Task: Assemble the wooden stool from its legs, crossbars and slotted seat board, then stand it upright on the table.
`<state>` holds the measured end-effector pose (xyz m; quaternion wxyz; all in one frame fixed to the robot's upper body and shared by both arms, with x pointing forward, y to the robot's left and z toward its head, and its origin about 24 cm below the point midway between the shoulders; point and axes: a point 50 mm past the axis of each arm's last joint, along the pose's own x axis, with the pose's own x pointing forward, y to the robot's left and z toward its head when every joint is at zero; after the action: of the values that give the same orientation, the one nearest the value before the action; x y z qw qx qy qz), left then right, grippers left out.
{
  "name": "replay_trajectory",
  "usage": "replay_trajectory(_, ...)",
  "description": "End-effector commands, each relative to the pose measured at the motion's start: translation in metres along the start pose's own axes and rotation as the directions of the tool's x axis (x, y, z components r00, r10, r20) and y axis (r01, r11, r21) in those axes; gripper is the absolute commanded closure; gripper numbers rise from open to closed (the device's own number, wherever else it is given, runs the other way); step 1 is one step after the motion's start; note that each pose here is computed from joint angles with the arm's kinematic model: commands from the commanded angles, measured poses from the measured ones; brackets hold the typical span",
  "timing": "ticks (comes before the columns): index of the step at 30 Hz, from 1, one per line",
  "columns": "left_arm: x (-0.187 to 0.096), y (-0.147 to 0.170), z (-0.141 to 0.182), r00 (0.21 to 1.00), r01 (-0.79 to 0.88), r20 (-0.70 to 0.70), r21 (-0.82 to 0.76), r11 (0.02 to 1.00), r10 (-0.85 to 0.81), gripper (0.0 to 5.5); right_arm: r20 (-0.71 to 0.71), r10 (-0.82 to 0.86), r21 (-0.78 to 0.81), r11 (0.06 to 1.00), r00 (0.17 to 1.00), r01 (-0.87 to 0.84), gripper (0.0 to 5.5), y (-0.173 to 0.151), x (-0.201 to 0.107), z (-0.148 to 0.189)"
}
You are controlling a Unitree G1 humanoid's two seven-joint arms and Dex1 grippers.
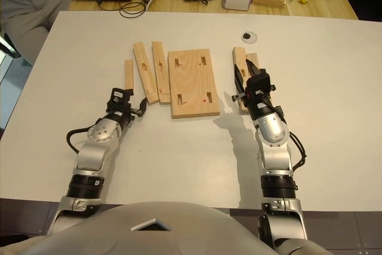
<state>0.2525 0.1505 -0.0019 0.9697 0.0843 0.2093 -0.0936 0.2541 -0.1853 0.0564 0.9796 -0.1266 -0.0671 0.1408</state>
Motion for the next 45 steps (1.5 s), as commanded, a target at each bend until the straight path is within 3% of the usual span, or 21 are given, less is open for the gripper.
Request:
replay_trajectory(1,0.001,0.005,-0.026,0.992,-0.055,-0.117,-0.008,0.998,0.054,1.46,0.022,0.007,-0.014,1.0,1.0,-0.006,4.03,-0.001,0.006,0.004)
replay_trajectory(15,0.012,0.021,-0.061,0.962,-0.132,-0.259,-0.148,0.98,0.09,1.46,0.052,0.011,-0.024,1.0,0.999,-0.01,4.03,0.002,0.015,0.007)
replay_trajectory(30,-0.002,0.035,-0.096,0.935,-0.122,-0.352,-0.21,0.97,0.041,3.83,0.072,-0.024,-0.021,0.999,0.997,0.026,4.03,0.002,0.015,0.009)
replay_trajectory(33,-0.001,0.043,-0.09,0.945,-0.135,-0.322,-0.215,0.967,0.06,4.21,0.075,-0.034,-0.021,0.999,0.997,0.036,4.03,0.001,0.016,0.009)
replay_trajectory(45,0.007,0.046,-0.009,0.995,-0.088,0.027,-0.201,0.976,0.096,4.21,0.094,-0.043,-0.031,0.998,0.995,0.047,4.03,-0.008,0.028,0.011)
